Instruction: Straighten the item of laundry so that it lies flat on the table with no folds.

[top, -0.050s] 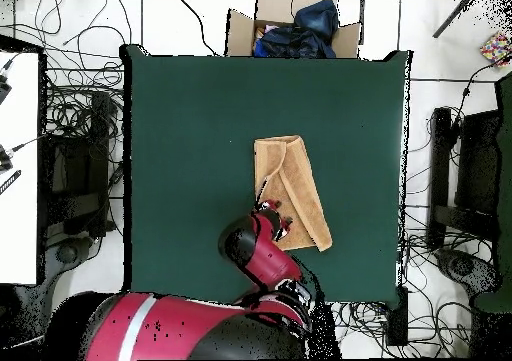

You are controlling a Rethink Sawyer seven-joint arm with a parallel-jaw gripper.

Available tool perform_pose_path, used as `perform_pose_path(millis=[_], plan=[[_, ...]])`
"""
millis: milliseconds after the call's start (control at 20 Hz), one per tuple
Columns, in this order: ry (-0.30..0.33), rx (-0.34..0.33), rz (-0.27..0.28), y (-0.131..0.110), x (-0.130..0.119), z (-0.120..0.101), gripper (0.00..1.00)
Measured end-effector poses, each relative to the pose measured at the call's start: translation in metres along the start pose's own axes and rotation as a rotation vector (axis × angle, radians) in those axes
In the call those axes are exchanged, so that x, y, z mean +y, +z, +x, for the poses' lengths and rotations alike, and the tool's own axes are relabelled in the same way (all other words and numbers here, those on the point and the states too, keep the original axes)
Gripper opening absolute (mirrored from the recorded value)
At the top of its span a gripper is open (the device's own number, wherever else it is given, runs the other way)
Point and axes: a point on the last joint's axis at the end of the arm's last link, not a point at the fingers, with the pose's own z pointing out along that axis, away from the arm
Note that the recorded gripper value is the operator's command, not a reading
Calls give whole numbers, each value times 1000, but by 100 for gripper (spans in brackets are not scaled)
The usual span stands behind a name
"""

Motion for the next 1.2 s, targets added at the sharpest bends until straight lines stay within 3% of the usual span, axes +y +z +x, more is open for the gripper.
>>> perform_pose_path(millis=[700, 1200], plan=[[-94, -266, -3, 18, -2, 11, 100], [-87, -323, -7, 27, -6, 0, 100]])
